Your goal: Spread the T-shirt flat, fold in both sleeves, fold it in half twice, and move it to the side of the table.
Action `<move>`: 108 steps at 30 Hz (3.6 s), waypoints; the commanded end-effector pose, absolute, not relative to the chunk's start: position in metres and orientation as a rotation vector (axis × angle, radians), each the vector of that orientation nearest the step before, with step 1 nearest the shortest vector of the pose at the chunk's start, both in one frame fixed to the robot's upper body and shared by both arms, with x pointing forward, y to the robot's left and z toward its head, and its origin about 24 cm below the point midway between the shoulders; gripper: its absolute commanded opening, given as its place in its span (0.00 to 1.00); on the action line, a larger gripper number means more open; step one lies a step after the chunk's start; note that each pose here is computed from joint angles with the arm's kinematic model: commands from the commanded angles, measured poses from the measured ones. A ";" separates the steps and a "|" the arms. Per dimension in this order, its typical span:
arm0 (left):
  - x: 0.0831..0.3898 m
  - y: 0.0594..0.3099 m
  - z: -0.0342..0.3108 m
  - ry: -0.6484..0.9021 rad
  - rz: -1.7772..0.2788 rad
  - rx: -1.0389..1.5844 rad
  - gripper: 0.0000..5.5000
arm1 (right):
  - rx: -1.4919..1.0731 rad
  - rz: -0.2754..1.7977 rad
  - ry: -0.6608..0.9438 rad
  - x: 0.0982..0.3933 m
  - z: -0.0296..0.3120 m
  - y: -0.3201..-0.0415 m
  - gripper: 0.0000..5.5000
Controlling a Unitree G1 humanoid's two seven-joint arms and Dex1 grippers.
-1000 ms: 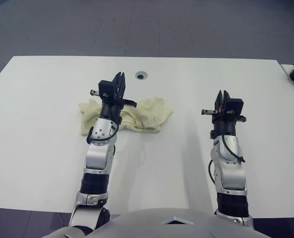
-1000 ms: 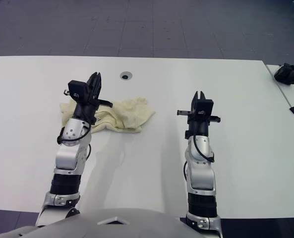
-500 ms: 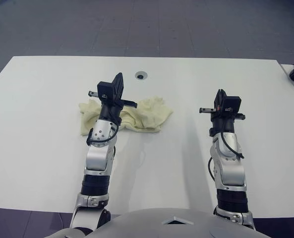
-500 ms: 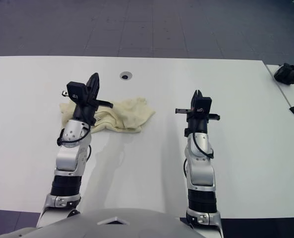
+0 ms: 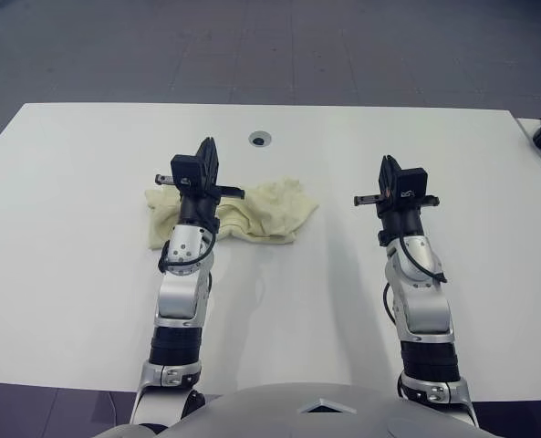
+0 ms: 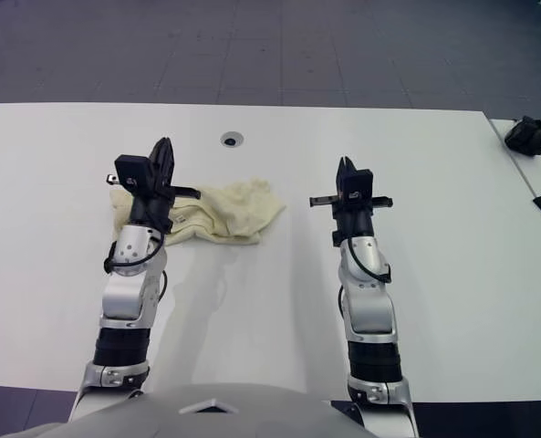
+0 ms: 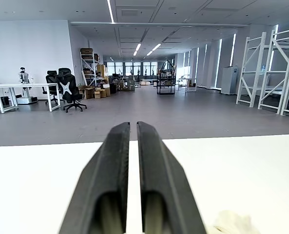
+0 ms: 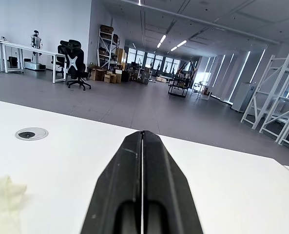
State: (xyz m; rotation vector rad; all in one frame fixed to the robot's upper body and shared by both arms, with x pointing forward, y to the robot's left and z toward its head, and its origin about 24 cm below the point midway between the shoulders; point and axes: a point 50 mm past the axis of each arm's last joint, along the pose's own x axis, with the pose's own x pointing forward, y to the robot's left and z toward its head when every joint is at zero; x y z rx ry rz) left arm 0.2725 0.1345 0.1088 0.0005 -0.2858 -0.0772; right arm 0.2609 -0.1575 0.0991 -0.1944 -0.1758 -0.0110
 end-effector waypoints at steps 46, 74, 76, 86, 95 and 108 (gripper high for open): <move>0.265 0.245 0.024 0.093 0.005 0.448 0.41 | -0.092 0.018 0.092 0.264 0.078 -0.166 0.47; 0.281 0.146 0.040 0.024 -0.305 0.357 0.98 | -0.801 0.490 0.205 0.199 0.062 -0.179 0.98; 0.281 0.147 0.041 0.026 -0.301 0.348 0.98 | -0.806 0.479 0.217 0.200 0.059 -0.180 0.98; 0.280 0.139 0.044 0.018 -0.353 0.316 0.98 | -0.821 0.428 0.214 0.209 0.057 -0.180 0.98; 0.274 0.142 0.040 0.032 -0.349 0.310 0.98 | -0.825 0.407 0.208 0.207 0.062 -0.184 0.98; 0.275 0.144 0.041 0.028 -0.349 0.316 0.98 | -0.971 0.483 0.136 0.216 0.052 -0.171 0.98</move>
